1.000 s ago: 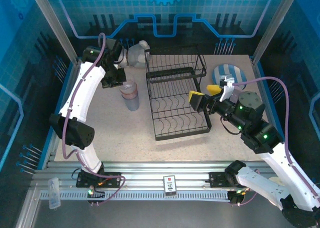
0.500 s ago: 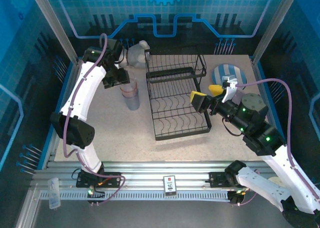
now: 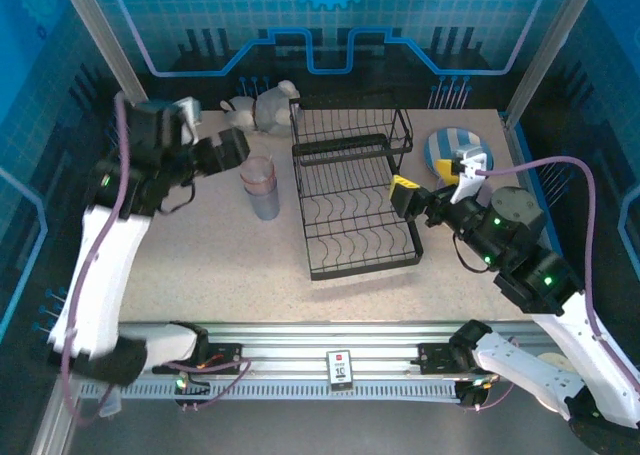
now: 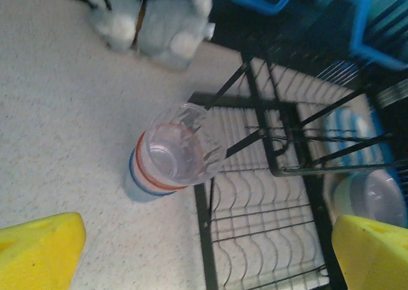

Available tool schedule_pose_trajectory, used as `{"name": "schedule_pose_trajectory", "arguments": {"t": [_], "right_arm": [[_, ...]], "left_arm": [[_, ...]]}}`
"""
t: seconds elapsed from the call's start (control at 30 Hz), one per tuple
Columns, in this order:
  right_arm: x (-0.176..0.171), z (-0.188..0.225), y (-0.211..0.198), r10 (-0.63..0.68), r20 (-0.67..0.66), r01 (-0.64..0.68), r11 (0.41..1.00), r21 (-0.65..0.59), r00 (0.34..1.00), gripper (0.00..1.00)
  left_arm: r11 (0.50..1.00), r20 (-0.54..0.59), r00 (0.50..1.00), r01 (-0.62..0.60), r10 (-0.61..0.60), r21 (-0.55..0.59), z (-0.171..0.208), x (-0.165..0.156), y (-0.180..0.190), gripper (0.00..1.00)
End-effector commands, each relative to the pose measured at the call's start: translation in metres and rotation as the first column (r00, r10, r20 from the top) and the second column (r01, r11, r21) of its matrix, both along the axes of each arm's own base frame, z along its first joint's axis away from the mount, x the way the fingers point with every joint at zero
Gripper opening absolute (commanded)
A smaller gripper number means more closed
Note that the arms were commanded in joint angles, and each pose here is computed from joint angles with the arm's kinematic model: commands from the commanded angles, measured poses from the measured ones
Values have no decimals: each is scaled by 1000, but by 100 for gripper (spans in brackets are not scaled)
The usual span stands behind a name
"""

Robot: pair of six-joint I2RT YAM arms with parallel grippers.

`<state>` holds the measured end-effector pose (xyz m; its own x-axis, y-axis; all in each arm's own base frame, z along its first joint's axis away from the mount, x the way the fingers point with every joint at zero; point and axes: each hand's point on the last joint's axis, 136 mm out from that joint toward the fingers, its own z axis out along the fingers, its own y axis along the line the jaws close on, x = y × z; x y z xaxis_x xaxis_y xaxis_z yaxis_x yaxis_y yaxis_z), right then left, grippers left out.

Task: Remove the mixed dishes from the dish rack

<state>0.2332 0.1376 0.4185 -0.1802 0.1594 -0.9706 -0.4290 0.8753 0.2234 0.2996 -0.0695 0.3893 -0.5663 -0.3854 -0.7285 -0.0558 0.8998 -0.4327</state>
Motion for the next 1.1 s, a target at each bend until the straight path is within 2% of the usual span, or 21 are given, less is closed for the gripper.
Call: {"name": "schedule_pose_trajectory", "arguments": {"t": [0.0,0.1,0.17,0.3,0.37,0.5,0.57,0.6,0.7,0.87,1.07], "right_arm": [[5,2,-33,-178,36,180,983,-39,983,100],[9,-7,-39,-218,20,219,973,-70,976,100],[14,-22,-42,-248,17,248,961,-126,969,100],[27,-82,-56,-340,9,331,908,-256,940,100],[33,-122,-62,-352,18,341,890,-302,936,100],[41,-190,-96,-449,-20,433,871,-233,893,100],[44,-207,-109,-480,0,469,856,-216,877,100],[46,-215,-116,-498,7,486,843,-229,867,100],[51,-237,-128,-510,-12,486,827,-283,860,100],[59,-263,-140,-508,-19,485,833,-267,861,100],[73,-285,-143,-474,-55,444,855,-267,879,100]], "left_arm": [[996,238,968,-71,81,-50,24,-4,15,99],[986,286,946,-166,156,11,0,-24,39,99],[976,267,946,-208,184,65,-29,-32,50,99],[948,155,957,-271,246,167,-112,-37,67,99],[931,157,949,-303,275,203,-144,-34,74,99],[905,284,916,-353,284,235,-193,-20,82,99],[868,318,883,-428,344,251,-208,-15,95,99],[858,305,887,-432,347,278,-218,-11,98,99],[860,288,908,-392,304,326,-237,2,95,99],[864,271,913,-386,306,323,-262,17,101,99],[867,296,912,-377,285,326,-264,44,107,99]]}}
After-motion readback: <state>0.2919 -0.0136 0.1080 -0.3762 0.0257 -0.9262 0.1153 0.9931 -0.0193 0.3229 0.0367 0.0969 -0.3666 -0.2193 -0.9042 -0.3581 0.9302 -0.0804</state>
